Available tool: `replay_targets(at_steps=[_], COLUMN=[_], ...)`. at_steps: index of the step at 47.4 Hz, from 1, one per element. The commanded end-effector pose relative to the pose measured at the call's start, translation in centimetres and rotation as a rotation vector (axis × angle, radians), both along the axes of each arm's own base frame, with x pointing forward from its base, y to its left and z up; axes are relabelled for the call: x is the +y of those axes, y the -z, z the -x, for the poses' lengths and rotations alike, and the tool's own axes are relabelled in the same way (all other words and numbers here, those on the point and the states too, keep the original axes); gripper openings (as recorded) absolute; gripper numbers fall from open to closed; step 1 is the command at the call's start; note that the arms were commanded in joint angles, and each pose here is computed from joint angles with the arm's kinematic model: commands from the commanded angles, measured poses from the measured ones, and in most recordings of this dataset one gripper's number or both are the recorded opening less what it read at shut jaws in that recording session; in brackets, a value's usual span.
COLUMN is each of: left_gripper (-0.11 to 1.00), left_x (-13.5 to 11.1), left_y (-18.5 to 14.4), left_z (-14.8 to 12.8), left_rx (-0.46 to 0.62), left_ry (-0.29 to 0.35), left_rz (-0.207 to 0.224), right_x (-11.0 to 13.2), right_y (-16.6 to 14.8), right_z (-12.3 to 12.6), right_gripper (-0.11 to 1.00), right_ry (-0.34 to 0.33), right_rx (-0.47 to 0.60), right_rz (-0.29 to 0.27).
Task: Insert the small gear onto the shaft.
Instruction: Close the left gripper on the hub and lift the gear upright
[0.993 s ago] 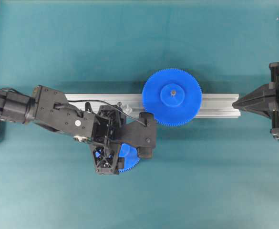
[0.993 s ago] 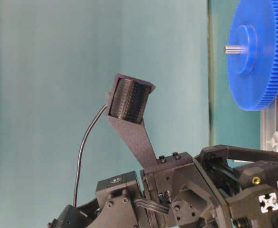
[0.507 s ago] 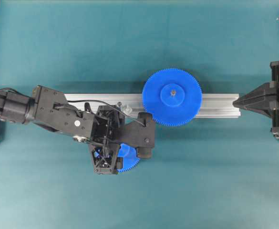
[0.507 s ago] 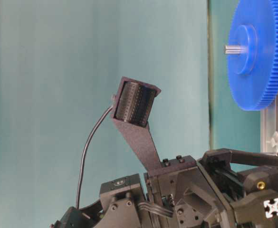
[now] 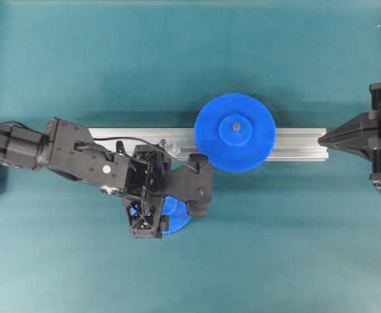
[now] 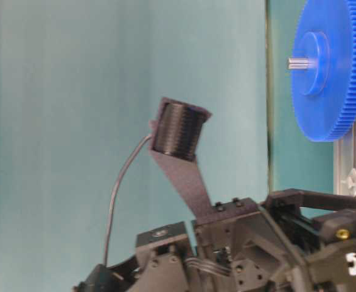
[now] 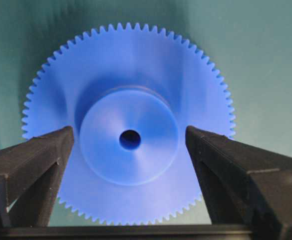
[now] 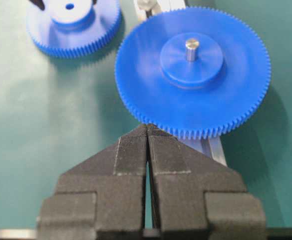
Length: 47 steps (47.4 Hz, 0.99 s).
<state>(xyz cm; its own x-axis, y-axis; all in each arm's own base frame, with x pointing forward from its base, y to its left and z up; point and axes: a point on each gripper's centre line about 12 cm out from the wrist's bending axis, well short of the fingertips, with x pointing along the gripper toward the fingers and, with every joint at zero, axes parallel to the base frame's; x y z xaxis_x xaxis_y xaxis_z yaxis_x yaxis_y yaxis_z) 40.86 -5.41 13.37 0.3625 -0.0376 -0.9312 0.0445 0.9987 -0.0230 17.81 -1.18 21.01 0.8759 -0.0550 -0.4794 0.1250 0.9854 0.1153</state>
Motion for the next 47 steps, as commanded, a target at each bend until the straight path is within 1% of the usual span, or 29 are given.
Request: replay_targets(at_steps=[1,27,47], left_gripper=[0.93,0.93,0.92], left_x=[-0.2,-0.2,-0.2], left_y=[-0.8,0.4,0.4], left_z=[-0.2,0.0,0.0], left_rx=[-0.026,-0.029,-0.031], left_ry=[0.004,0.003,0.004], left_rz=[0.002,0.004,0.003], right_x=[-0.1,-0.1,-0.1], right_y=[-0.4,-0.4,-0.4], right_z=[-0.2,-0.2,-0.2], right_gripper=[0.01,0.01,0.01], right_ry=[0.009,0.009,0.009], right_rx=[-0.014,-0.013,-0.013], right_rz=[-0.01,-0.01,-0.01])
